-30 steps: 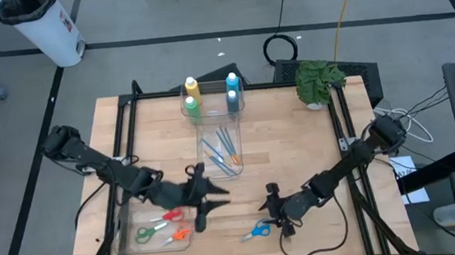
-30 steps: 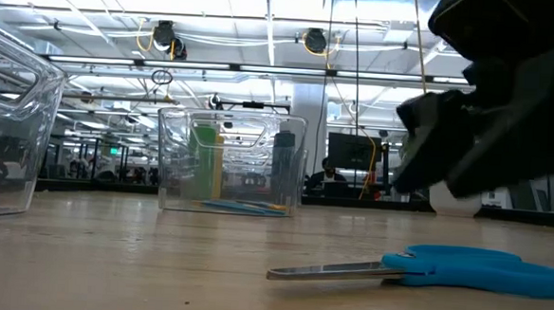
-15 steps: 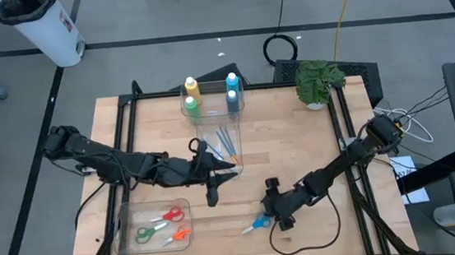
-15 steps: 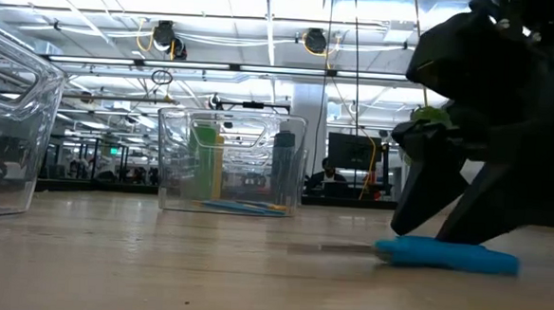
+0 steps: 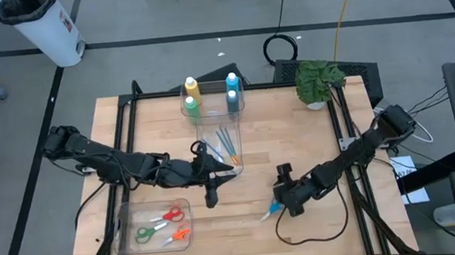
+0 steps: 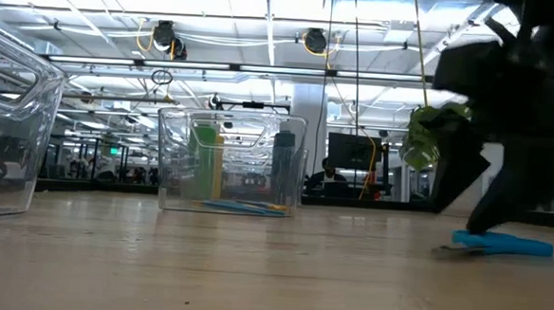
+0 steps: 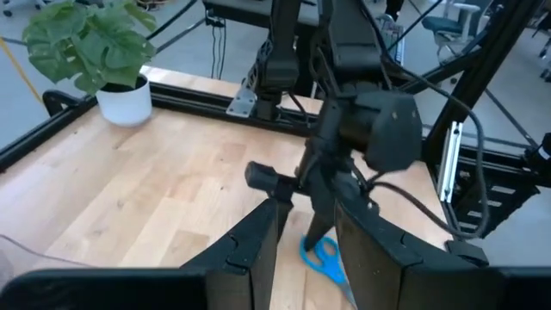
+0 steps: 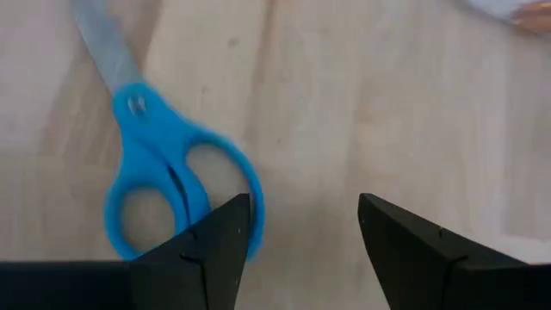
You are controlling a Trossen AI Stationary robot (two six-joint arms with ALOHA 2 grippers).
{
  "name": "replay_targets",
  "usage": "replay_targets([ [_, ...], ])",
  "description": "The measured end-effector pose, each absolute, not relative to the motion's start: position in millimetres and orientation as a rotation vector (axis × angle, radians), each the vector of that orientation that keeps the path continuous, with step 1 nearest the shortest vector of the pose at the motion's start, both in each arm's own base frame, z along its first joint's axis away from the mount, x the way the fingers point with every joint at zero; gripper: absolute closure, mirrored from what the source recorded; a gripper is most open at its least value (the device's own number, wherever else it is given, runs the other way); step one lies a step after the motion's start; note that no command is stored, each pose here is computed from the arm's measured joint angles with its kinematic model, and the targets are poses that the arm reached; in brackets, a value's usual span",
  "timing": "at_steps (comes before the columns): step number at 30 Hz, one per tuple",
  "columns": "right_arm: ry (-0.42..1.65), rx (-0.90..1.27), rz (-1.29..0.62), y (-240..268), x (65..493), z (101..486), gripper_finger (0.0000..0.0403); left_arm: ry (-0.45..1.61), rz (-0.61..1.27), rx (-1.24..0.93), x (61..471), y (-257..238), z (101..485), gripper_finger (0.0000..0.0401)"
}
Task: Pick & Place Paint Supplies
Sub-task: Put the blue scissors into the bottom transparent bin
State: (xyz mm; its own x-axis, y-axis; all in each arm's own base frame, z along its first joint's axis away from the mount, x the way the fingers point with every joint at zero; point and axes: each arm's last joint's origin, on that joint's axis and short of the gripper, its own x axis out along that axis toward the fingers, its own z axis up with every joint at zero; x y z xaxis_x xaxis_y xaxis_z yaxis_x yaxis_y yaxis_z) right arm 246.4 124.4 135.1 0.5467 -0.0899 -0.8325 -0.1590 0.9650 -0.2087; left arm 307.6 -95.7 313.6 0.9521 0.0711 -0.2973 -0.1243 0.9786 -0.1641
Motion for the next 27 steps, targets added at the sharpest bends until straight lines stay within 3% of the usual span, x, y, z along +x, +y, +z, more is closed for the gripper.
replay_targets([
  [5,0.943,-0.218,0.045,124.8,247.5,145.9,0.0191,0.295,0.099,-0.182,307.6,-95.7,313.6,0.0279],
  [14,0.998,-0.166,0.071,110.8,241.1,128.0,0.0206,0.294,0.100,-0.181,307.6,-95.7,313.6,0.0279],
  [27,1.001,-0.107,0.080,94.2,229.9,108.6,0.0286,0.298,0.100,-0.179,307.5,-95.7,313.3,0.0279],
])
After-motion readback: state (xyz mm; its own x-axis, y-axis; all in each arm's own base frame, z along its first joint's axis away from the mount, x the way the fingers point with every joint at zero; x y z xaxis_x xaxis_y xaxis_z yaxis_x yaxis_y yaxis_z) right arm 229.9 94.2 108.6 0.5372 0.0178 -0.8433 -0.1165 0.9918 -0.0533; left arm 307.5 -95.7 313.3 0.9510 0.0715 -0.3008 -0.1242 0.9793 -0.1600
